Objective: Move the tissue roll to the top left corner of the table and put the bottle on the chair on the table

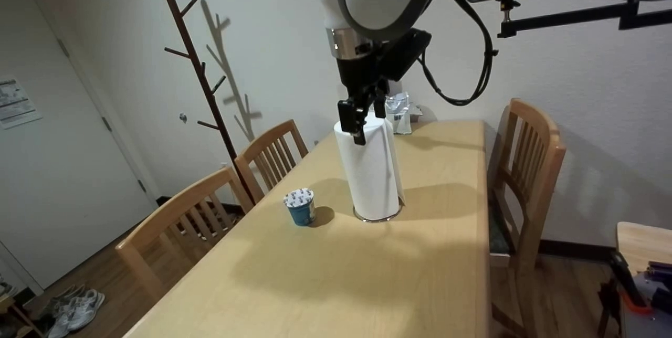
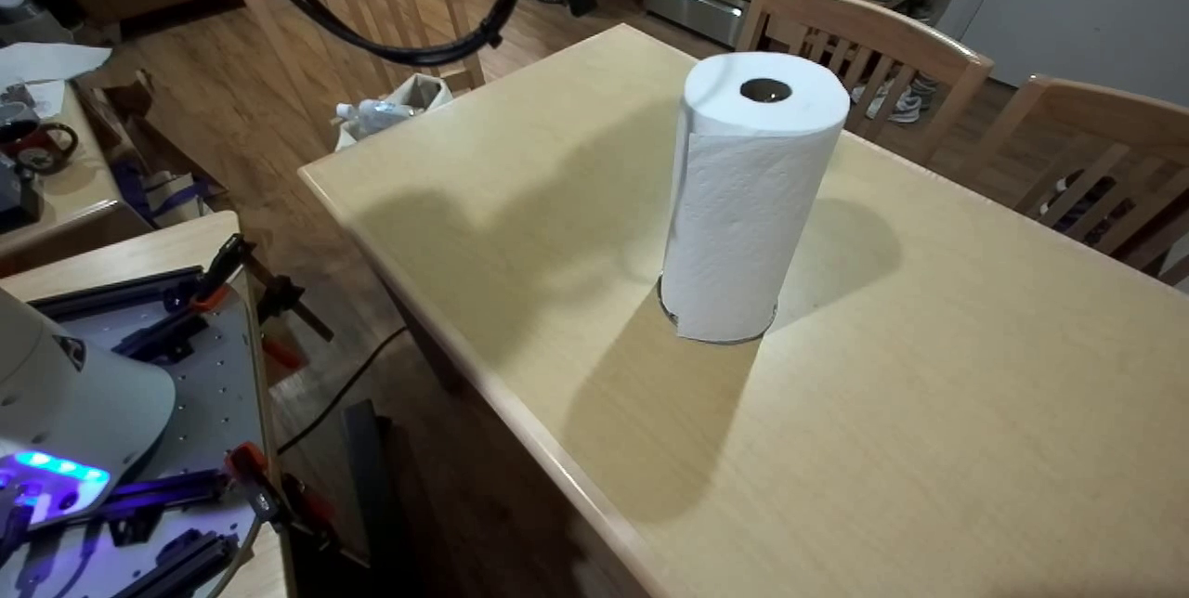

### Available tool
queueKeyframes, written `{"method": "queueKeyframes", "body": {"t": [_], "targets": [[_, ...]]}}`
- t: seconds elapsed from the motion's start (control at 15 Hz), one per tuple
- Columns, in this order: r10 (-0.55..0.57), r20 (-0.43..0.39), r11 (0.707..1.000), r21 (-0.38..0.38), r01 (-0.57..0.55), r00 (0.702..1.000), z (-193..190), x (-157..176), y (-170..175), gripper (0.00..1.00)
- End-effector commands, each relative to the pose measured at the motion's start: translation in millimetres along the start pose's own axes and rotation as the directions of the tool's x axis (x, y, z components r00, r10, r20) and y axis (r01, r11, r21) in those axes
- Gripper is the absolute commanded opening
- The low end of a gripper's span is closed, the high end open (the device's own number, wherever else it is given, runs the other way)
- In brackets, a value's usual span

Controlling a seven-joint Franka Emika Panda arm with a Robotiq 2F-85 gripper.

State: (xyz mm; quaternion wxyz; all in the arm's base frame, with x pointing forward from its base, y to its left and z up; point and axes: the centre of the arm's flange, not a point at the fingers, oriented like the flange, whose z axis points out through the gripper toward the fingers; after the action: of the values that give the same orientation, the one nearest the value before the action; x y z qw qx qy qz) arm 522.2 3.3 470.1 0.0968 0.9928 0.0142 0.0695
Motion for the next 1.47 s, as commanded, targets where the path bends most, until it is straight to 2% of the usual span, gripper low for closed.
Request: {"method": "queueKeyframes", "body": {"t": [0.0, 0.2, 0.47, 0.6, 0.73, 0.93, 1.13, 1.27, 1.4], "targets": [[0.0, 0.0, 1.0, 0.0, 0.0, 1.0, 0.0, 0.0, 0.0, 1.0], [-0.005, -0.003, 1.0, 0.021, 0.005, 1.0, -8.5, 1.1, 8.0, 1.0], [0.002, -0.049, 0.996, 0.092, 0.003, 0.999, -56.5, 18.4, 57.8, 1.0], [0.01, -0.061, 0.988, 0.153, 0.0, 0.998, -82.0, 23.9, 91.1, 1.0], [0.012, -0.04, 0.971, 0.24, -0.002, 0.999, -93.2, 21.5, 120.3, 1.0], [0.018, 0.042, 0.927, 0.373, -0.032, 0.999, -81.1, 7.9, 152.0, 1.0], [0.01, 0.133, 0.895, 0.441, -0.068, 0.991, -58.4, -7.4, 170.3, 1.0], [-0.002, 0.174, 0.896, 0.438, -0.076, 0.985, -40.7, -15.6, 173.1, 1.0], [-0.025, 0.162, 0.914, 0.404, -0.043, 0.987, -27.1, -16.9, 169.9, 1.0]]}}
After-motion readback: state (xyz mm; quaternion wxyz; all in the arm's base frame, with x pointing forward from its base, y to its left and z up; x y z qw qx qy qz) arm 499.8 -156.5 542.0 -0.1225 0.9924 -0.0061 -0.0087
